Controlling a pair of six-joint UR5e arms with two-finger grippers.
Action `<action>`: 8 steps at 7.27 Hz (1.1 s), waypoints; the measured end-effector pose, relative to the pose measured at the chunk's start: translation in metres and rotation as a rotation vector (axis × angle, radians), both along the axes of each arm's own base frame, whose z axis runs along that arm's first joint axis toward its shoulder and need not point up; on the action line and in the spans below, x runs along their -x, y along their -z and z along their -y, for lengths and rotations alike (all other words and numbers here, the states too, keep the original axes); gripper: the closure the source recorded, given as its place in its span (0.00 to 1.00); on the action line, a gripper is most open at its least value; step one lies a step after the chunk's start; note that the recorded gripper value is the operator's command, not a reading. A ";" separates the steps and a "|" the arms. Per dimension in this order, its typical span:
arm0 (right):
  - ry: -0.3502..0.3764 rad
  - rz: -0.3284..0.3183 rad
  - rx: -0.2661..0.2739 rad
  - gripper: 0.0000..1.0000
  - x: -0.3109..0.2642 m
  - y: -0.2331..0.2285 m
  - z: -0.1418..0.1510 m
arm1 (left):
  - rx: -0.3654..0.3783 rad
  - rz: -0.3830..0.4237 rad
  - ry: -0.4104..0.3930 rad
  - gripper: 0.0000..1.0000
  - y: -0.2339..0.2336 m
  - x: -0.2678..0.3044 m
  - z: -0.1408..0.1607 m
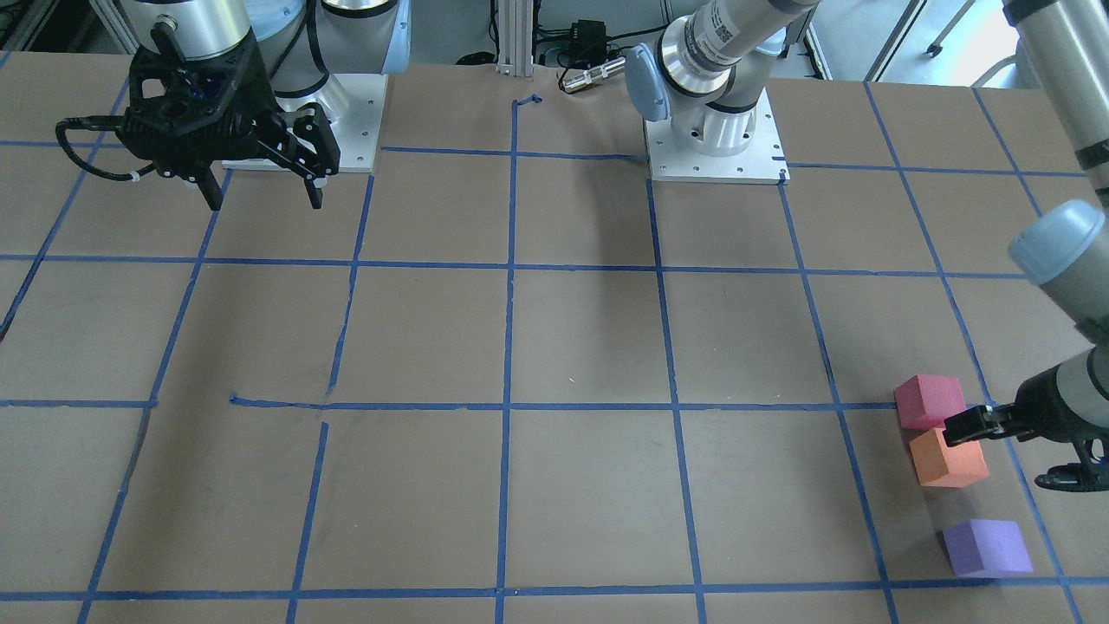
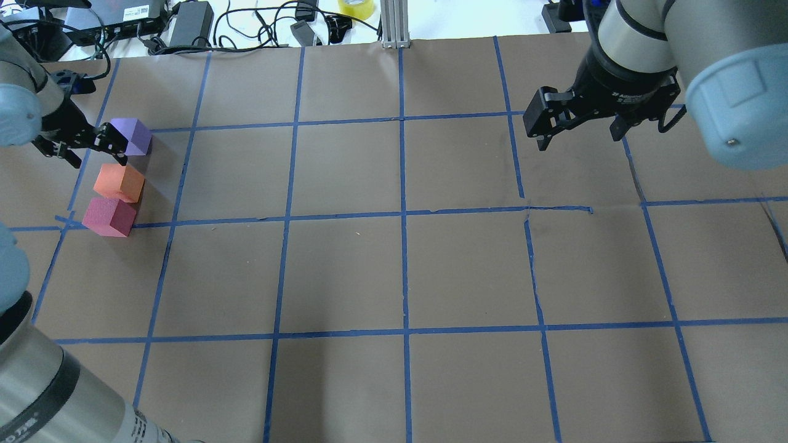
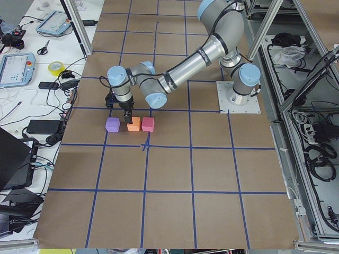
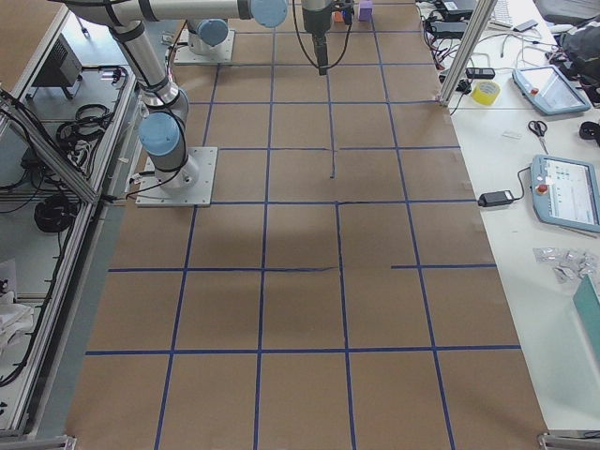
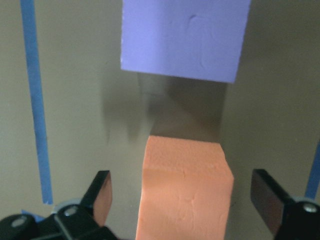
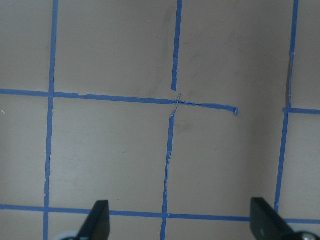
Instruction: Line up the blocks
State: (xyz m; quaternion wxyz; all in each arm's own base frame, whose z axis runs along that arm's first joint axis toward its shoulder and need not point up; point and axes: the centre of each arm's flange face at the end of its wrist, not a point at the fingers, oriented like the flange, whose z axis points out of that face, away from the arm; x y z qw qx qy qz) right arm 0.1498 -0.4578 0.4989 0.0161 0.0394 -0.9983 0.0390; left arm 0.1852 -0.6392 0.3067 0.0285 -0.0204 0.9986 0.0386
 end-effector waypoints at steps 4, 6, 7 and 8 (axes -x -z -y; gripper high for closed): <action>0.001 0.001 -0.061 0.00 0.001 -0.002 -0.014 | 0.003 -0.019 -0.053 0.00 -0.148 0.300 -0.082; 0.002 0.001 -0.057 0.00 0.001 -0.003 -0.015 | 0.058 -0.095 -0.039 0.00 -0.198 0.402 -0.140; 0.003 0.001 -0.058 0.00 0.002 -0.003 -0.015 | 0.067 -0.107 -0.024 0.00 -0.219 0.410 -0.161; 0.003 0.000 -0.060 0.00 0.002 -0.003 -0.015 | 0.070 -0.085 -0.001 0.00 -0.231 0.397 -0.171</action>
